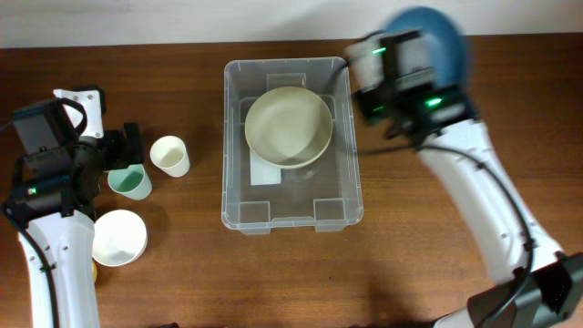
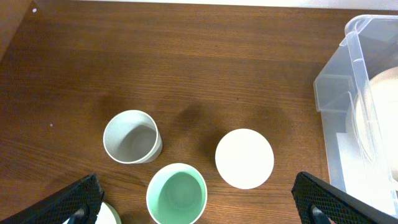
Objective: Pack container
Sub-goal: 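Place the blue bowl on the stacked bowls in the container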
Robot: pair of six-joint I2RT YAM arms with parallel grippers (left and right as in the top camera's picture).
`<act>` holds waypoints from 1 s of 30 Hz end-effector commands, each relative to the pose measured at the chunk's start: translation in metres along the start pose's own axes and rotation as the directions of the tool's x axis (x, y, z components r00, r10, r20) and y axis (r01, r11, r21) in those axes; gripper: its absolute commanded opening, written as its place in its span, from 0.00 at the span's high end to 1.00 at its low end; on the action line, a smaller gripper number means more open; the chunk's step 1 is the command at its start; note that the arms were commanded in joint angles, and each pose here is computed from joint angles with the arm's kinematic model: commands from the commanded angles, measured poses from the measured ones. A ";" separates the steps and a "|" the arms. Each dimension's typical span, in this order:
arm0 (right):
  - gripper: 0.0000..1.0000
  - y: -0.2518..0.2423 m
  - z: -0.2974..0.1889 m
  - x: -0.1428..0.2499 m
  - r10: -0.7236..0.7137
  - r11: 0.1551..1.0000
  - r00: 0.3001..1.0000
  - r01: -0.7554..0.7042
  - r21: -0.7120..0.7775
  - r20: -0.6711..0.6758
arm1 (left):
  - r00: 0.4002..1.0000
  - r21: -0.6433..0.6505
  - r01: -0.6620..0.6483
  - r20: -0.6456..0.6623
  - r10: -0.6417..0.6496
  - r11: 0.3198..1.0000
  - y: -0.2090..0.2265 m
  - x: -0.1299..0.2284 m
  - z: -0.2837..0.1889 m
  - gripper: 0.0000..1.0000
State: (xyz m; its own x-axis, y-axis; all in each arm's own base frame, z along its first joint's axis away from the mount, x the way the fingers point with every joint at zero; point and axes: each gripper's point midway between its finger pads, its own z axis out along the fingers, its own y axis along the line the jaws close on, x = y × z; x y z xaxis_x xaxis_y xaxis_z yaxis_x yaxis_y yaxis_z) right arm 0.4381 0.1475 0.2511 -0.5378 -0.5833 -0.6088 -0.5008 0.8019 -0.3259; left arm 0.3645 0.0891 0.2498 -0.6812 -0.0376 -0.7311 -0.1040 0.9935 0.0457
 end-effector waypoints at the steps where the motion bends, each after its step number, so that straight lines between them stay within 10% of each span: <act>1: 0.96 0.082 -0.006 -0.026 -0.413 0.898 0.905 0.424 -0.121 0.106 | 1.000 0.015 -0.017 0.015 0.016 1.000 -0.004 -0.005 -0.002 0.01; 19: 0.96 0.189 0.086 0.019 -0.628 0.724 0.777 0.604 -0.333 0.044 | 1.000 0.015 -0.017 0.015 0.016 1.000 -0.004 -0.005 -0.002 0.01; 24: 0.63 0.187 0.084 0.016 -0.619 0.735 0.784 0.598 -0.321 0.045 | 1.000 0.015 -0.017 0.015 0.016 1.000 -0.004 -0.005 -0.002 0.01; 30: 0.58 0.131 0.038 -0.034 -0.380 0.917 0.924 0.382 -0.112 0.038 | 1.000 0.015 -0.017 0.015 0.016 1.000 -0.004 -0.005 -0.002 0.01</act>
State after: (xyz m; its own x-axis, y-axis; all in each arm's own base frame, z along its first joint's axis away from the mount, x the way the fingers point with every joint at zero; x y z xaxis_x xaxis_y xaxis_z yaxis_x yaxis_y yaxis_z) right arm 0.3948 0.2929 0.1190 -0.1533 -0.9381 -0.3105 -0.8909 0.2672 -0.3672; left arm 0.3645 0.0891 0.2498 -0.6812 -0.0376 -0.7311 -0.1040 0.9935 0.0457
